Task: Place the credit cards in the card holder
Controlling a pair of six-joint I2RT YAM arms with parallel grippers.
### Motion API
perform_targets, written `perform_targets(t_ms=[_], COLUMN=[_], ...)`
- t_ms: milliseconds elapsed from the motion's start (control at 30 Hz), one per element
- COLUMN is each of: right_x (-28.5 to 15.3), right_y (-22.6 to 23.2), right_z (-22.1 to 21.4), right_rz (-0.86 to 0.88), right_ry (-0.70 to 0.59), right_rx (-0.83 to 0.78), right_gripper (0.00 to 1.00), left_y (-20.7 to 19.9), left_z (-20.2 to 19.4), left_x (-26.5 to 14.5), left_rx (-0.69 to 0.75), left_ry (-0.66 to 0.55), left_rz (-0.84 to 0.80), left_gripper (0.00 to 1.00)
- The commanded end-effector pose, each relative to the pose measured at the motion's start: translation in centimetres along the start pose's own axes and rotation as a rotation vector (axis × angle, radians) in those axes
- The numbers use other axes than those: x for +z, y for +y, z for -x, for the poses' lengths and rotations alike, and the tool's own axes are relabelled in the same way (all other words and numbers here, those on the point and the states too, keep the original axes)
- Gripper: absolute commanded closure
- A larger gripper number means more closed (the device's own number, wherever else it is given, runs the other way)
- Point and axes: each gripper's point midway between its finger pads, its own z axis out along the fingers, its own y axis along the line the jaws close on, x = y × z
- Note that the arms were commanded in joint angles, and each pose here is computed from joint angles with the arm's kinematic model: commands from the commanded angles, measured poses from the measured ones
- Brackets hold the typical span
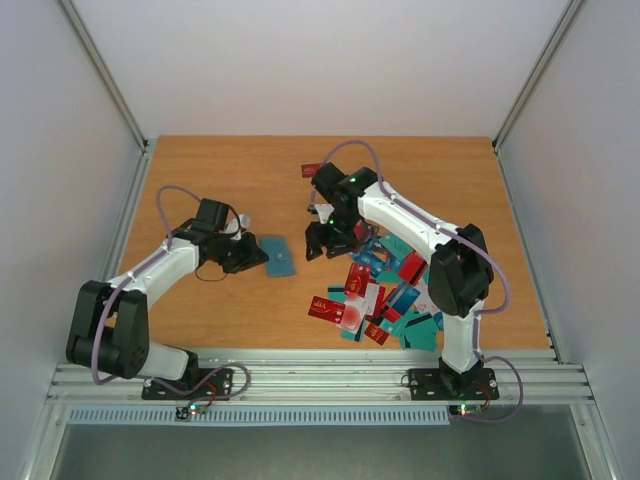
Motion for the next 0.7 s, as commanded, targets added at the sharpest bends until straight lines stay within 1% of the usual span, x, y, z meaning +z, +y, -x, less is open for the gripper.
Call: perform_targets(t_ms=[0,167,467,667], right_x=[-0.4,-0.7,0.2,0.8], right_y=[3.0,5.0,4.5,4.2], right_z=[1.4,1.9,2.4,2.8], right_rz=[0.091,0.191,0.171,0.158], right_ry=[-0.031,-0.039,-0.02,-0.019], right_rx=[-0.083,-0.094,-0.068,-0.051], right_gripper=[0.44,0.48,0.51,0.51], left_y=[-1.9,-4.0,-7.5,-8.9], left_z=[-0.4,-0.9,-0.7,-0.7], left_x=[-1.1,-1.2,-1.5,-1.4], left_rx=[0.029,0.063,0.096,0.11], left_ry=[0.015,0.039,0.05,0.054], left_rz=[0.014,0.021,-0.014,-0.026], left_gripper=[1.0,1.0,1.0,1.0])
